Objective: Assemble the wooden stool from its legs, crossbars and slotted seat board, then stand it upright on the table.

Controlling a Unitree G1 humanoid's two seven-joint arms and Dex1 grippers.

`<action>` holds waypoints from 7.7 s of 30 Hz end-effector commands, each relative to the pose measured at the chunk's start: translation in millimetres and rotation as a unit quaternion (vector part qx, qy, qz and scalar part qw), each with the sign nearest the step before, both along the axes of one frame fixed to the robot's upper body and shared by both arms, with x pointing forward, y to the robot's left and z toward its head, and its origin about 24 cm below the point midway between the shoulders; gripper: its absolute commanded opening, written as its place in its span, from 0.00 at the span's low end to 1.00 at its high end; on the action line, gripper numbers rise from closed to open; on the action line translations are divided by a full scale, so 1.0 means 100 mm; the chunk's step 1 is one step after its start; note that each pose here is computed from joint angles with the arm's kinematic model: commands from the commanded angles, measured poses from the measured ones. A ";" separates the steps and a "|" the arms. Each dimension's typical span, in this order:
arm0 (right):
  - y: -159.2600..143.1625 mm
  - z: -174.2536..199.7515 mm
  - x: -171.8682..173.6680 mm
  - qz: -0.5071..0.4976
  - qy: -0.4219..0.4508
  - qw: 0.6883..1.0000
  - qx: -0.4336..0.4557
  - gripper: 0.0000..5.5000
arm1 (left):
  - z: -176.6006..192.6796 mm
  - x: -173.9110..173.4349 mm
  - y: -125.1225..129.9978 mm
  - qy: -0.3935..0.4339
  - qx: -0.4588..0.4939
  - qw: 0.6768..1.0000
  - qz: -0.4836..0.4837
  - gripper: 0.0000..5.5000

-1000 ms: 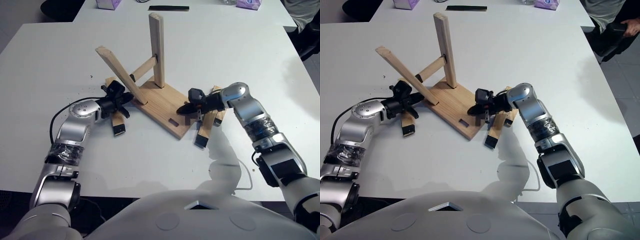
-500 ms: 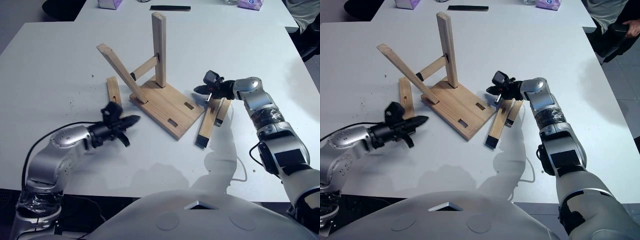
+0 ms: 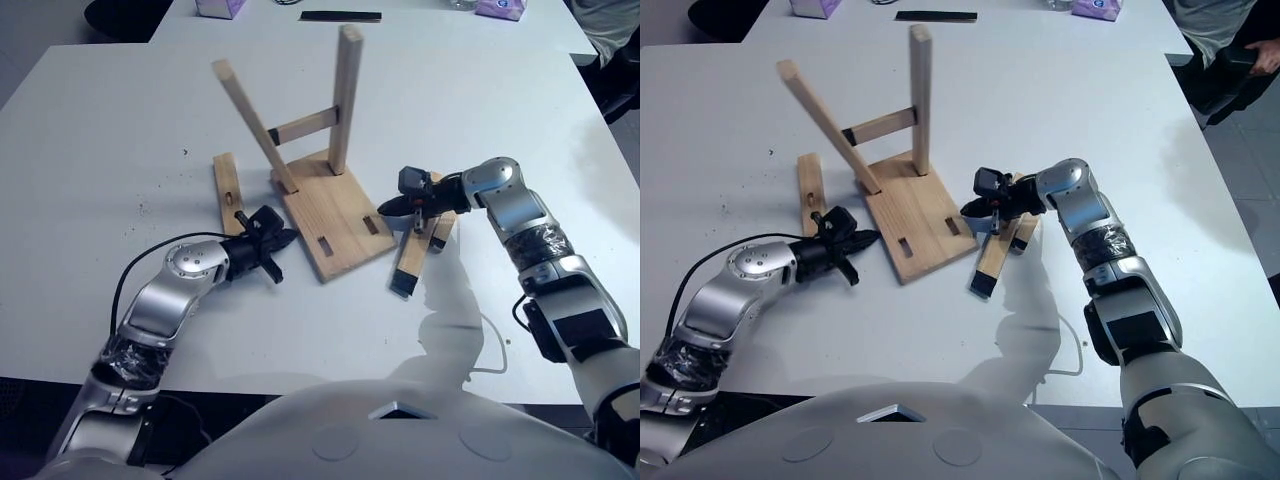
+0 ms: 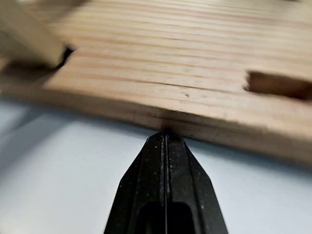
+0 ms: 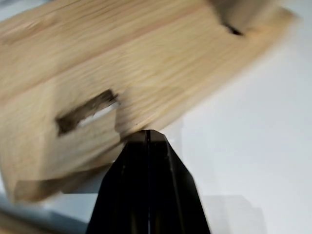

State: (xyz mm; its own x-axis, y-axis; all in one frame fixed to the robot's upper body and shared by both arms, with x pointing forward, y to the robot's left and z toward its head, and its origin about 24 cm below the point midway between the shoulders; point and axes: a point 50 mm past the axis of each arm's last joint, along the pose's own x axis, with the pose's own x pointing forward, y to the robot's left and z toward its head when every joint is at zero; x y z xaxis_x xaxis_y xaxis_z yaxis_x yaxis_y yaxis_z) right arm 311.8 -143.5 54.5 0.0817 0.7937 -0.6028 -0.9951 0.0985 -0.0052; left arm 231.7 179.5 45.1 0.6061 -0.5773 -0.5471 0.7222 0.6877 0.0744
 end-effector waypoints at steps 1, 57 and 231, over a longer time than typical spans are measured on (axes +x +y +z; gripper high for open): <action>0.06 -0.03 -0.14 0.017 0.019 1.000 0.018 0.00 | -0.07 0.13 -0.09 0.004 -0.016 1.000 0.001 0.00; -0.61 -0.11 -1.19 -0.388 -0.147 0.909 -0.048 0.45 | 0.64 -0.21 -0.19 -0.130 -0.289 0.910 0.269 0.00; -0.10 1.37 -0.53 -0.121 0.082 0.880 0.451 0.29 | 2.02 0.26 -0.25 -0.052 -0.487 0.848 -0.203 0.24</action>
